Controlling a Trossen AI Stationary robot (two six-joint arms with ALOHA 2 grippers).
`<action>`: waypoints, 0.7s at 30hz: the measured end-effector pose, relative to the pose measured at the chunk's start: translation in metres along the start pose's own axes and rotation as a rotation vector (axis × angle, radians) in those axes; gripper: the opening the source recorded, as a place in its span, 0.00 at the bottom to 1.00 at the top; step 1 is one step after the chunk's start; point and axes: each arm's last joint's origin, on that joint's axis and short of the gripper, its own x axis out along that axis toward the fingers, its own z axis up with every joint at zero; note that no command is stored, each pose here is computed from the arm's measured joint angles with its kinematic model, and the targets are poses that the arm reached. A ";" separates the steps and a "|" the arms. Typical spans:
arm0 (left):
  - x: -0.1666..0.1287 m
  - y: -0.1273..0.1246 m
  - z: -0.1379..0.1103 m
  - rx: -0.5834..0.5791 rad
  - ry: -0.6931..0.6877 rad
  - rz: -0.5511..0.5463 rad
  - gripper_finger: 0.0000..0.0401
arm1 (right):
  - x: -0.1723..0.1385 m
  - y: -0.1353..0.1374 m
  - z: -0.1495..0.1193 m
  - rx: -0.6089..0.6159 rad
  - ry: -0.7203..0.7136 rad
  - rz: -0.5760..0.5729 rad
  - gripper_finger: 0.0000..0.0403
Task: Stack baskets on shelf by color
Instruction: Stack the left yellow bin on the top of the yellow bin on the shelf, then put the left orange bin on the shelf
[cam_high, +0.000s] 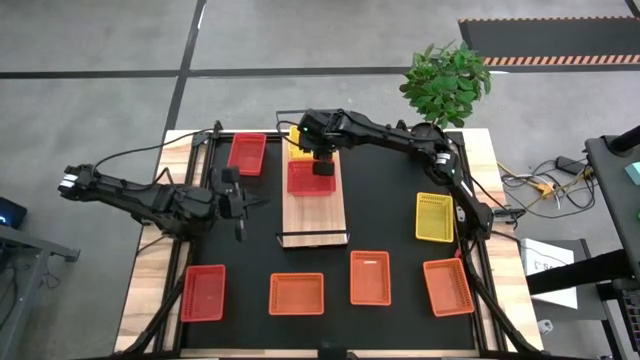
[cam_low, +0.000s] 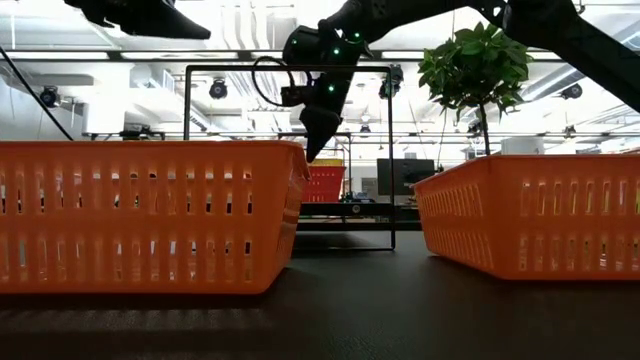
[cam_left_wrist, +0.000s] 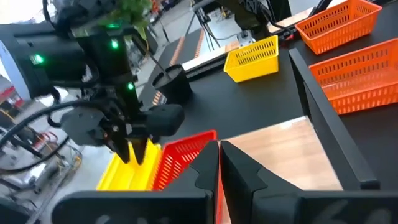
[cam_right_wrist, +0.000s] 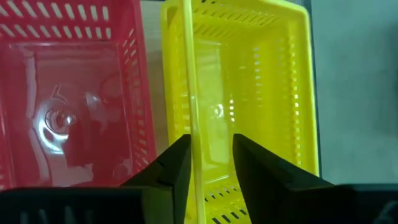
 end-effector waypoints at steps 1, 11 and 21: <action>0.000 0.000 0.001 0.000 -0.007 0.002 0.00 | -0.002 0.000 0.000 0.006 -0.002 -0.001 0.29; 0.001 -0.001 0.000 -0.006 -0.004 0.001 0.00 | -0.012 0.000 0.005 0.024 -0.051 -0.027 0.29; 0.006 -0.003 0.002 -0.001 -0.015 -0.008 0.00 | -0.080 0.037 0.013 -0.002 -0.109 0.023 0.11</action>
